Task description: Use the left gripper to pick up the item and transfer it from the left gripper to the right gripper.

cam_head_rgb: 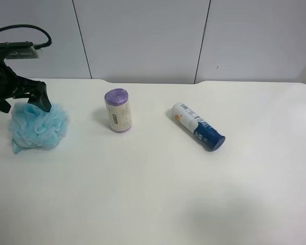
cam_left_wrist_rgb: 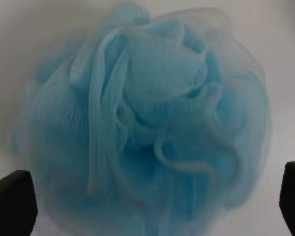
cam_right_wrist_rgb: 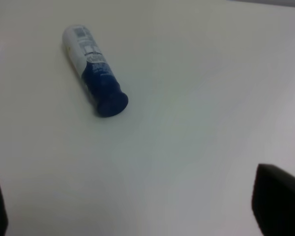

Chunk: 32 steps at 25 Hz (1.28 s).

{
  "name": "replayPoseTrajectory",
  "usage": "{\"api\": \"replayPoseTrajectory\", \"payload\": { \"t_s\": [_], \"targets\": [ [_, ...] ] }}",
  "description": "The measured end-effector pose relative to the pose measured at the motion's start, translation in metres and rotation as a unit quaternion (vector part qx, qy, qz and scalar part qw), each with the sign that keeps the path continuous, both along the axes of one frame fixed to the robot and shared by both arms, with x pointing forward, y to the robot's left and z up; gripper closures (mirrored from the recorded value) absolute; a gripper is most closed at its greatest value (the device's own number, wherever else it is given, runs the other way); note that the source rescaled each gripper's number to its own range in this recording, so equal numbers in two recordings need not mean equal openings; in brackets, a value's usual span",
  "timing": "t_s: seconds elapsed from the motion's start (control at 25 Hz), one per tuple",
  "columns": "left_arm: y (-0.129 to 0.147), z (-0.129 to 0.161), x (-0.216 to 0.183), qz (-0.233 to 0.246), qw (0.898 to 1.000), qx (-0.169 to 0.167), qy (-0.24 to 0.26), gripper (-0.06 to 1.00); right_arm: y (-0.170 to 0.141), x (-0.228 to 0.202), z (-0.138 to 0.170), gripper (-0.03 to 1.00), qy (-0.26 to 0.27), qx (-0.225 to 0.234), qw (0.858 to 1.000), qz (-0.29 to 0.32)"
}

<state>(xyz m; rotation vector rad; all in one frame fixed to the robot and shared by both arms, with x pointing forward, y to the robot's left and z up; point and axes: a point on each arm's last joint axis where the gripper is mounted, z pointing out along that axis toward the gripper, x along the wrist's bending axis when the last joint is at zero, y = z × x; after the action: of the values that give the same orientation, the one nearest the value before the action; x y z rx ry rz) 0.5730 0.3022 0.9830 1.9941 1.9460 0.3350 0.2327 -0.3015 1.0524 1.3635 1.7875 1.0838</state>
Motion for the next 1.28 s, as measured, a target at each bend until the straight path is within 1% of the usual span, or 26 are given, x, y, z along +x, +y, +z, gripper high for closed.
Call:
{"api": "replayPoseTrajectory", "payload": {
  "t_s": [0.08, 0.24, 0.28, 0.36, 0.44, 0.48, 0.56, 0.64, 0.68, 0.72, 0.76, 0.84, 1.0, 1.12, 1.28],
  "targets": [
    [0.0, -0.013, 0.006, 0.001, 1.0, 0.001, 0.01, -0.06, 0.0, 0.0, 0.0, -0.01, 0.0, 0.0, 1.0, 0.0],
    [0.001, -0.03, 0.013, 0.001, 1.0, 0.005, 0.016, -0.05, 0.0, 0.0, 0.0, -0.01, 0.0, 0.0, 1.0, 0.0],
    [0.001, -0.032, 0.014, 0.001, 1.0, 0.006, 0.015, -0.04, 0.0, 0.0, 0.0, -0.01, 0.0, 0.0, 1.0, 0.0],
    [0.001, -0.037, 0.015, 0.001, 1.0, 0.007, 0.021, 0.03, 0.0, 0.0, 0.0, -0.01, 0.0, 0.0, 1.0, 0.0],
    [0.001, -0.04, 0.016, 0.001, 1.0, 0.007, 0.024, 0.14, 0.0, 0.0, 0.0, -0.01, 0.0, 0.0, 1.0, 0.0],
    [0.001, -0.041, 0.016, 0.001, 1.0, 0.007, 0.025, 0.24, 0.0, 0.0, 0.0, -0.01, 0.0, 0.0, 1.0, 0.0],
    [0.001, -0.041, 0.016, 0.001, 1.0, 0.007, 0.025, 0.46, 0.0, 0.0, 0.0, -0.01, 0.0, 0.0, 1.0, 0.0],
    [0.001, -0.041, 0.016, 0.001, 1.0, 0.007, 0.025, 0.76, 0.0, 0.0, 0.0, -0.01, 0.0, 0.0, 1.0, 0.0],
    [0.001, -0.041, 0.016, 0.0, 1.0, 0.007, 0.027, 0.85, 0.0, 0.0, 0.0, -0.01, 0.0, 0.0, 1.0, 0.0],
    [0.001, -0.04, 0.015, 0.0, 1.0, 0.006, 0.03, 0.9, 0.0, 0.0, 0.0, -0.01, 0.0, 0.0, 1.0, 0.0],
    [0.001, -0.038, 0.014, 0.0, 0.999, 0.006, 0.032, 0.92, 0.0, 0.0, 0.0, -0.01, 0.0, 0.0, 1.0, 0.0],
    [0.001, -0.03, 0.012, -0.003, 0.999, 0.004, 0.039, 0.91, 0.0, 0.0, 0.0, -0.01, 0.0, 0.0, 1.0, 0.0],
    [0.0, 0.006, 0.01, -0.01, 0.999, 0.0, 0.035, 0.91, 0.0, 0.0, 0.0, -0.01, 0.0, 0.0, 1.0, 0.0],
    [-0.002, 0.042, 0.002, -0.018, 1.0, 0.0, 0.009, 0.92, 0.0, 0.0, 0.0, -0.01, 0.0, 0.0, 1.0, 0.0],
    [-0.006, 0.082, -0.016, -0.03, 0.999, -0.013, -0.029, 0.93, 0.0, 0.0, 0.0, -0.01, 0.0, 0.0, 1.0, 0.0]
  ]
}}
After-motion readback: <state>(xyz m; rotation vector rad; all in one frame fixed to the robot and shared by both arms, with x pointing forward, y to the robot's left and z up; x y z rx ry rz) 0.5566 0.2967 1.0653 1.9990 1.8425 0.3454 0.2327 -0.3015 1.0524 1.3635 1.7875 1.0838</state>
